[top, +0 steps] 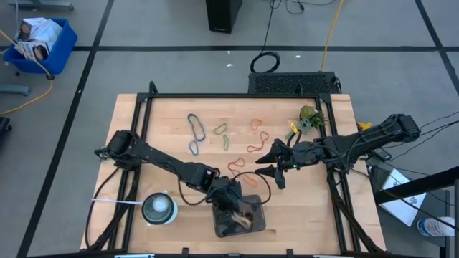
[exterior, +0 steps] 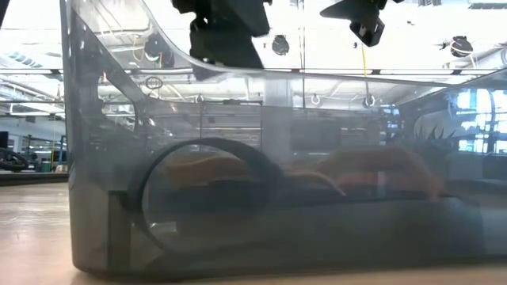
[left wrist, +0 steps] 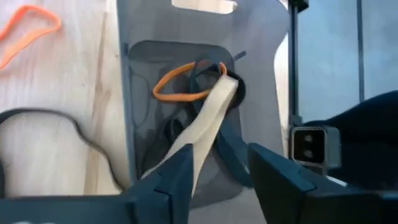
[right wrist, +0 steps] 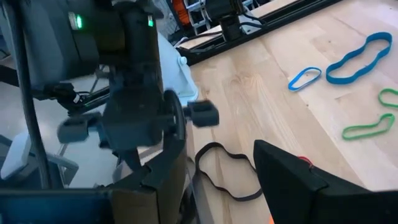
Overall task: Pick and place rubber bands into bin
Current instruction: Put the black rubber band into the bin
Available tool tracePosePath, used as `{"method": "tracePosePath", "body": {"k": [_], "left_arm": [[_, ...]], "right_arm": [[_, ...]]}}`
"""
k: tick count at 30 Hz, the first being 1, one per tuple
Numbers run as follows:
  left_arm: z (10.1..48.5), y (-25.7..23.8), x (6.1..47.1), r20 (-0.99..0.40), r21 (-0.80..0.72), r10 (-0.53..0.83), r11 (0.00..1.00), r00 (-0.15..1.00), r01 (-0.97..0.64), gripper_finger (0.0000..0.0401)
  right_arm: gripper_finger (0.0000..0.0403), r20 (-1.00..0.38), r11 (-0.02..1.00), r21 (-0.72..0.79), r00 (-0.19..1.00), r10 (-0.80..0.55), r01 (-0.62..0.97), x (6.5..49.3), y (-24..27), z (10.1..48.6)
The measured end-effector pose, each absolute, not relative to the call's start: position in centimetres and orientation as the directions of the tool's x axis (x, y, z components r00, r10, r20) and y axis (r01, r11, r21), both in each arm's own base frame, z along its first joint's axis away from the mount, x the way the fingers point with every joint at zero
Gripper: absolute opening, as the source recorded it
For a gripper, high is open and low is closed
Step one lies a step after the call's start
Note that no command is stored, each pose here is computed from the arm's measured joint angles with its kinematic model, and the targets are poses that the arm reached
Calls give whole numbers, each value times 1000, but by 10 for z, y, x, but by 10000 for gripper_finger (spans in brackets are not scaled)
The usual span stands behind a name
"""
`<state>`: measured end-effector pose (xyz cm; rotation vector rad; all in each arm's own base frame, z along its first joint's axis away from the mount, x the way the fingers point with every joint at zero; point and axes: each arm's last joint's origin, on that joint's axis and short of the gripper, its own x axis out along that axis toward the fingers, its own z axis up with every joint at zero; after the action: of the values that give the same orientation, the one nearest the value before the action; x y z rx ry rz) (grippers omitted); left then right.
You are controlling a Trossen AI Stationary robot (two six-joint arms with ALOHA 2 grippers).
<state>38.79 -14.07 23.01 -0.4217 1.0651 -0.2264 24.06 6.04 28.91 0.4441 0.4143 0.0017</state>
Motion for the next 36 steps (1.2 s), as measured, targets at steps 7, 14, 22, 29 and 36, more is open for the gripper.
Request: {"method": "tracePosePath", "body": {"k": [7,14,22,29,36], "left_arm": [[286,-113,364,-750,-434,-378,901,543,27,192],[345,-80,318,-711,-384,-353,919,608,85,195],[383,-38,265,-727,-209,-175,977,664,29,196],[367,-21,259,-811,-74,-40,997,584,-34,195],[313,-20,285,-857,-87,27,976,514,-197,195]], "right_arm": [[180,-391,906,415,916,91,87,240,60,289],[181,-388,909,408,917,89,85,241,60,289],[181,-385,922,375,921,61,96,242,53,290],[181,-392,918,368,920,7,150,245,39,289],[181,-395,912,364,918,-34,190,246,28,289]]}}
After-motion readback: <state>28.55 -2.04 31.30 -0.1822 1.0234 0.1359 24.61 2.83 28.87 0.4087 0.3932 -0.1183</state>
